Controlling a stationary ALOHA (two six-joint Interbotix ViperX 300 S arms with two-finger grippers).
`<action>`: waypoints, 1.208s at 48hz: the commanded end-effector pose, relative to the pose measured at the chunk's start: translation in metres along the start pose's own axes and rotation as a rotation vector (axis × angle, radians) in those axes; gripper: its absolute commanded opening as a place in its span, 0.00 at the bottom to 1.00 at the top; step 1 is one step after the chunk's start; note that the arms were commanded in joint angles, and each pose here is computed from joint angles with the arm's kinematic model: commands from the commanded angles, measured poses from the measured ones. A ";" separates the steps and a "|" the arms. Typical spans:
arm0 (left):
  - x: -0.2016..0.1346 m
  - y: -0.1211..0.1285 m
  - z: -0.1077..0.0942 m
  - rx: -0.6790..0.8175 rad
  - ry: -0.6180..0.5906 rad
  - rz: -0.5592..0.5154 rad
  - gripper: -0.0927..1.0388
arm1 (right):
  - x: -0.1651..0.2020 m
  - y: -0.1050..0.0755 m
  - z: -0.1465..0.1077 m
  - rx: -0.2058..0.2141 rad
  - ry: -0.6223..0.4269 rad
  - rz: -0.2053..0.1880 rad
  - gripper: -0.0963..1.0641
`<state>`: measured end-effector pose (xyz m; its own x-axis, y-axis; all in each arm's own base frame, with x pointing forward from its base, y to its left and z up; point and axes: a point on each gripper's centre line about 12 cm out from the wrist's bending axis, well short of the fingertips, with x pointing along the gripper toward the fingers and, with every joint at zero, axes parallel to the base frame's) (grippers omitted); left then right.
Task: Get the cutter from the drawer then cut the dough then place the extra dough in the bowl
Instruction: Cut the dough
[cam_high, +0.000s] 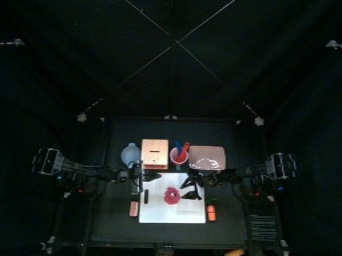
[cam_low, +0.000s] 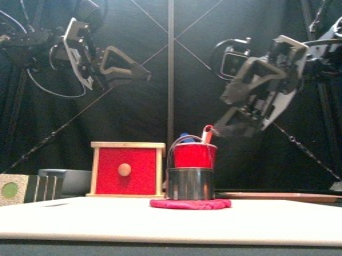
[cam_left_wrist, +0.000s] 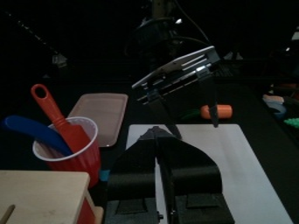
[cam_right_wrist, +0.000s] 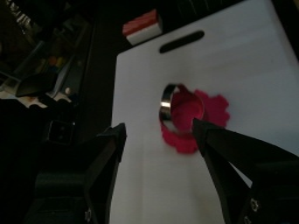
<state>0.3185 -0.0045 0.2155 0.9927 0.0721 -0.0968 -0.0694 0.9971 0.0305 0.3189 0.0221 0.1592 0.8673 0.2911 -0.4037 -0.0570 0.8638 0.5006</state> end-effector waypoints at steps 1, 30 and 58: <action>0.005 0.003 0.013 -0.004 -0.049 0.011 0.35 | -0.021 0.007 0.004 0.005 -0.078 0.016 0.88; 0.004 -0.004 -0.013 -0.016 0.004 -0.025 0.35 | -0.048 0.020 0.002 -0.337 -0.489 -0.232 0.88; 0.053 -0.066 -0.100 -0.064 0.060 -0.248 0.42 | -0.001 0.029 -0.034 -0.329 -0.476 -0.331 0.89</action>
<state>0.3572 -0.0567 0.1024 0.9740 -0.1601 -0.1604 0.1513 0.9863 -0.0663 0.2964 0.0586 0.1382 0.9818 -0.1551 -0.1098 0.1656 0.9817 0.0943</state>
